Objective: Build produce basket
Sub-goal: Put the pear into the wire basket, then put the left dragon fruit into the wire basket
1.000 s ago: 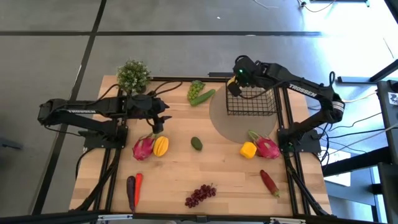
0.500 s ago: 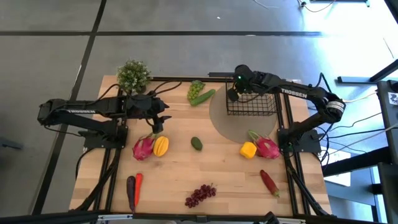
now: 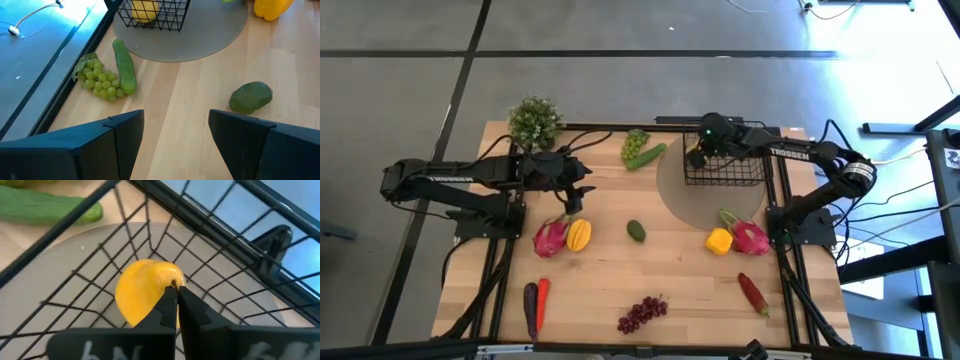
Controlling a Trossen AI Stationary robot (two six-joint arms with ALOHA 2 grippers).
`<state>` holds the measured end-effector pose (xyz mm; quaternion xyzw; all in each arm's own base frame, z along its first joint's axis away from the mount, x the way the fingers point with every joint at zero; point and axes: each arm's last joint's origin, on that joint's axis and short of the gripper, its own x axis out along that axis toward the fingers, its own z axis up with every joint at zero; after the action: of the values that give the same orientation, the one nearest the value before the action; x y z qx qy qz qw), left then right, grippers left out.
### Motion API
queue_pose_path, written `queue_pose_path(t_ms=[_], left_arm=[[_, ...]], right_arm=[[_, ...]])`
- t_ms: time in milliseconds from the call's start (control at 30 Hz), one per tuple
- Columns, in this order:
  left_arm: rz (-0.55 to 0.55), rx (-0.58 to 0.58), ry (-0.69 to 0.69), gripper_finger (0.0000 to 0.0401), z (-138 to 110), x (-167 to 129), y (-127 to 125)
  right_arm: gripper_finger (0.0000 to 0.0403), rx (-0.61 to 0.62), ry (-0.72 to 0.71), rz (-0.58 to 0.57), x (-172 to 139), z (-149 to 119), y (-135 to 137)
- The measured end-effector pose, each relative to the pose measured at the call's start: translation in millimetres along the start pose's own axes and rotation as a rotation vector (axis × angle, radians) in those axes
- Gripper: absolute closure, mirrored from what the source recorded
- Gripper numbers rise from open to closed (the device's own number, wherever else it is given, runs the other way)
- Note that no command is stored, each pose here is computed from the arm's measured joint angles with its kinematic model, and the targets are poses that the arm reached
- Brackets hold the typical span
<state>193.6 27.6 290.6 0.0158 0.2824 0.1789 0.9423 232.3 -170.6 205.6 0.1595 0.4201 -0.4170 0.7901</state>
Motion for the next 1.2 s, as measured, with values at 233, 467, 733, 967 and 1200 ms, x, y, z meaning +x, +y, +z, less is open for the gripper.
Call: queue_pose_path(t_ms=[233,467,733,967,1200], left_arm=[[0.0,0.0,0.0,0.0188,0.0,0.0,0.0],[0.0,-0.001,0.0,0.0188,0.0,0.0,0.0],[0.0,-0.003,0.0,0.0188,0.0,0.0,0.0],[0.0,-0.009,0.0,0.0188,0.0,0.0,0.0],[0.0,-0.063,0.0,0.0188,0.0,0.0,0.0]], right_arm=[[0.0403,0.008,-0.014,0.006,0.2,1.2,0.4],[0.0364,0.005,-0.013,0.007,0.2,1.0,0.5],[0.0282,-0.01,-0.018,0.007,0.2,1.5,0.6],[0.0274,-0.009,-0.059,0.023,-9.7,5.0,-1.2],[0.0279,-0.003,-0.101,0.079,-53.9,0.6,-3.6]])
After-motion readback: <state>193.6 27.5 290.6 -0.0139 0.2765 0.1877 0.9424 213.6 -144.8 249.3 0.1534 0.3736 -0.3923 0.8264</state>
